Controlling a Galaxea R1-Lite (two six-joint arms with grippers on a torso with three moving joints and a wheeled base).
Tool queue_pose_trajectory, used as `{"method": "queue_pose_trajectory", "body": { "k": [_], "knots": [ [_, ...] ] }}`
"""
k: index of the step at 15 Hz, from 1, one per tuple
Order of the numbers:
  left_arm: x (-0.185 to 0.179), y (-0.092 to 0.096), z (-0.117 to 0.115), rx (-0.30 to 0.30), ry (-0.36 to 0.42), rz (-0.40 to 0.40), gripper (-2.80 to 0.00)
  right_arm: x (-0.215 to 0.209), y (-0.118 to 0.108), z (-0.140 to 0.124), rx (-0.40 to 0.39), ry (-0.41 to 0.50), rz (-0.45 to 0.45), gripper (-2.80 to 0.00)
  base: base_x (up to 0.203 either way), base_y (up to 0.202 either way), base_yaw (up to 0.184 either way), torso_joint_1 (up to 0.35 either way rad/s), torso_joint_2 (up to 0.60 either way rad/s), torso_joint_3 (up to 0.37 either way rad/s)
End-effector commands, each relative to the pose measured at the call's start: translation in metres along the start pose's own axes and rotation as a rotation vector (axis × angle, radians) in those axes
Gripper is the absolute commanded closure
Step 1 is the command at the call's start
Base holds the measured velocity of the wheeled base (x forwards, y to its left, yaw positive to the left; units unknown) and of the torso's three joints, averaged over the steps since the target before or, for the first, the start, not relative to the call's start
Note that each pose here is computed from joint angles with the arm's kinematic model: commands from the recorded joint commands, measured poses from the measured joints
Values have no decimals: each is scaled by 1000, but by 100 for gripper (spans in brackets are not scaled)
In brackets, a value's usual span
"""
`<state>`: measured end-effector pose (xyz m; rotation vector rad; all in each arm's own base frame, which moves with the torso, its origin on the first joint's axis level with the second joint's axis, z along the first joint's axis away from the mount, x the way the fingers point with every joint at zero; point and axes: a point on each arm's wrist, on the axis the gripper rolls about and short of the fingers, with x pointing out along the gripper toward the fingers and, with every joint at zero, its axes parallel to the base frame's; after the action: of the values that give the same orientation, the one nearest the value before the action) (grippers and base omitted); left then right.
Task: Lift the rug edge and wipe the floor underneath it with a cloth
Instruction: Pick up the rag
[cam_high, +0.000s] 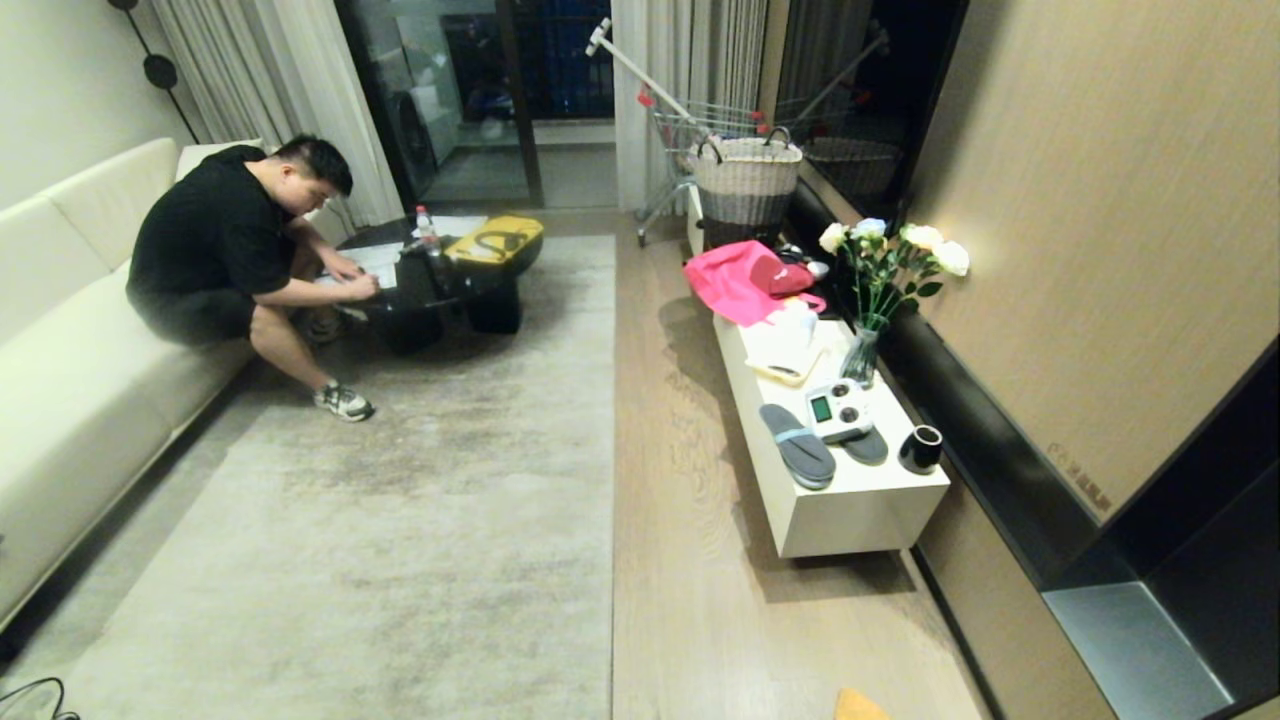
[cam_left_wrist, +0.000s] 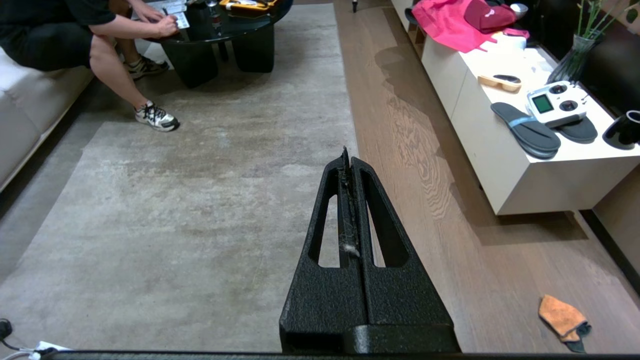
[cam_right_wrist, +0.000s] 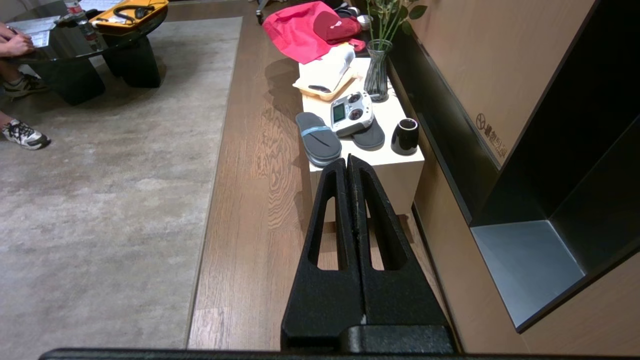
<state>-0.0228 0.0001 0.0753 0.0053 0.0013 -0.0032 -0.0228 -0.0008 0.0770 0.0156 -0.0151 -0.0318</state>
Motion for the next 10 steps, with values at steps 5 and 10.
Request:
{"method": "queue_pose_trajectory", "body": {
  "k": [5,10],
  "knots": [
    [0,0,0,-1,-1,0,0,0,0,0,0,1,0,0,0,0,0,0,0,0],
    [0,0,0,-1,-1,-1,0,0,0,0,0,1,0,0,0,0,0,0,0,0]
  ]
}}
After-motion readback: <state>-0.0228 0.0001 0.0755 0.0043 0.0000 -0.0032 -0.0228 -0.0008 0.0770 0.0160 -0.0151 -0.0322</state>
